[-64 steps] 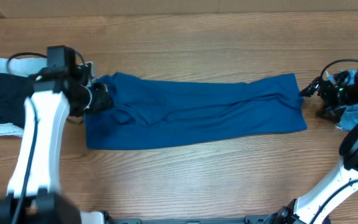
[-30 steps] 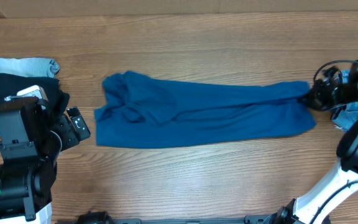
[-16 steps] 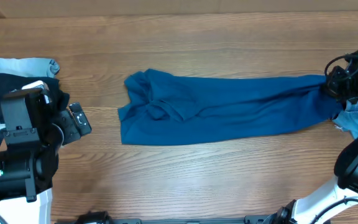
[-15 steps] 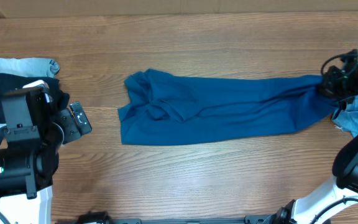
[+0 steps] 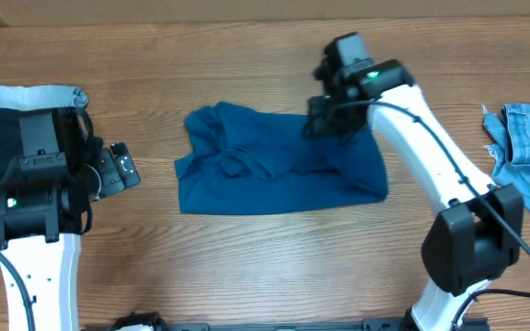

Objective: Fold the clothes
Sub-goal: 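Fold the strip's right end leftward over the middle with the right gripper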

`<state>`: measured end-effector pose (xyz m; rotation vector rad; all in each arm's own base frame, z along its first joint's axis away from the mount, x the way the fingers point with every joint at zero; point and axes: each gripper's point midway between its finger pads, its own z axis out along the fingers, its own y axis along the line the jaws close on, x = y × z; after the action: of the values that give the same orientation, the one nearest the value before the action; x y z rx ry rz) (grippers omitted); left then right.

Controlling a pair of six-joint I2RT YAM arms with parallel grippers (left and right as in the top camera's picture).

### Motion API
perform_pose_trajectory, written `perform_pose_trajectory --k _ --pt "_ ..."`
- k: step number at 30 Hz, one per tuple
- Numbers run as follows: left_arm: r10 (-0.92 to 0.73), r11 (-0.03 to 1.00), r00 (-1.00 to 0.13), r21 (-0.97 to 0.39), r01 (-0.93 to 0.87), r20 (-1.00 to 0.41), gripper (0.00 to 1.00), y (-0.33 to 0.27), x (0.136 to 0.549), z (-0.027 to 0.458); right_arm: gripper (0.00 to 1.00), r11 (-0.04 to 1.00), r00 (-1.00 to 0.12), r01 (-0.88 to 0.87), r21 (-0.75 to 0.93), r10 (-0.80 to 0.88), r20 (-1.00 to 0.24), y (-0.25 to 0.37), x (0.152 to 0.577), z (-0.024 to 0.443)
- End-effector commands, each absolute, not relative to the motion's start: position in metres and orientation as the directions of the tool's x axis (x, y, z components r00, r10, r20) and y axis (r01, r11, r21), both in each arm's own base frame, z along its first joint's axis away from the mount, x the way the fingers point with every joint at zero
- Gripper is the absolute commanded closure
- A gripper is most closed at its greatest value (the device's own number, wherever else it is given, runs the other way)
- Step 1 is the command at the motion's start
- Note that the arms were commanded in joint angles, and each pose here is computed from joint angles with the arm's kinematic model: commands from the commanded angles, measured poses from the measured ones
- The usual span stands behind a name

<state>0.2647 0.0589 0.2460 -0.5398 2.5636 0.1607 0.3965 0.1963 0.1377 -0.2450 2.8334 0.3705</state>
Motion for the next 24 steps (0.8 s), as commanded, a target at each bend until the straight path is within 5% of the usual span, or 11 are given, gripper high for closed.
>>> perform_pose_trajectory --k 1,5,13,15,16,17,24 --pt "-0.338 0.916 -0.811 0.033 -0.401 -0.478 0.0 0.062 0.271 0.237 0.96 0.912 -0.898 -0.273 0.307 -0.126 -0.422 0.257 0.393 0.18" --pt "-0.34 0.916 -0.832 0.046 -0.399 -0.439 0.0 0.063 0.276 0.225 0.96 0.861 -0.836 -0.385 0.333 -0.172 -0.521 0.322 0.382 0.191" --pt "-0.345 0.917 -0.873 0.075 -0.392 -0.345 0.0 0.064 0.287 0.197 0.96 0.807 -0.859 -0.45 0.384 -0.274 -0.432 0.393 0.349 0.126" --pt "-0.346 0.917 -0.88 0.081 -0.391 -0.326 0.0 0.064 0.288 0.191 0.84 0.781 -0.836 -0.493 0.384 -0.303 -0.458 0.408 0.342 0.128" --pt "-0.347 0.917 -0.883 0.084 -0.39 -0.317 0.0 0.064 0.289 0.189 0.6 0.769 -0.824 -0.514 0.381 -0.319 -0.468 0.414 0.337 0.129" --pt "-0.347 0.917 -0.885 0.086 -0.389 -0.309 0.0 0.064 0.29 0.186 0.46 0.759 -0.816 -0.529 0.379 -0.334 -0.471 0.418 0.332 0.129" --pt "-0.348 0.917 -0.892 0.092 -0.387 -0.289 0.0 0.065 0.291 0.18 0.43 0.78 -0.752 -0.575 0.248 -0.384 -0.536 0.385 0.333 0.179"
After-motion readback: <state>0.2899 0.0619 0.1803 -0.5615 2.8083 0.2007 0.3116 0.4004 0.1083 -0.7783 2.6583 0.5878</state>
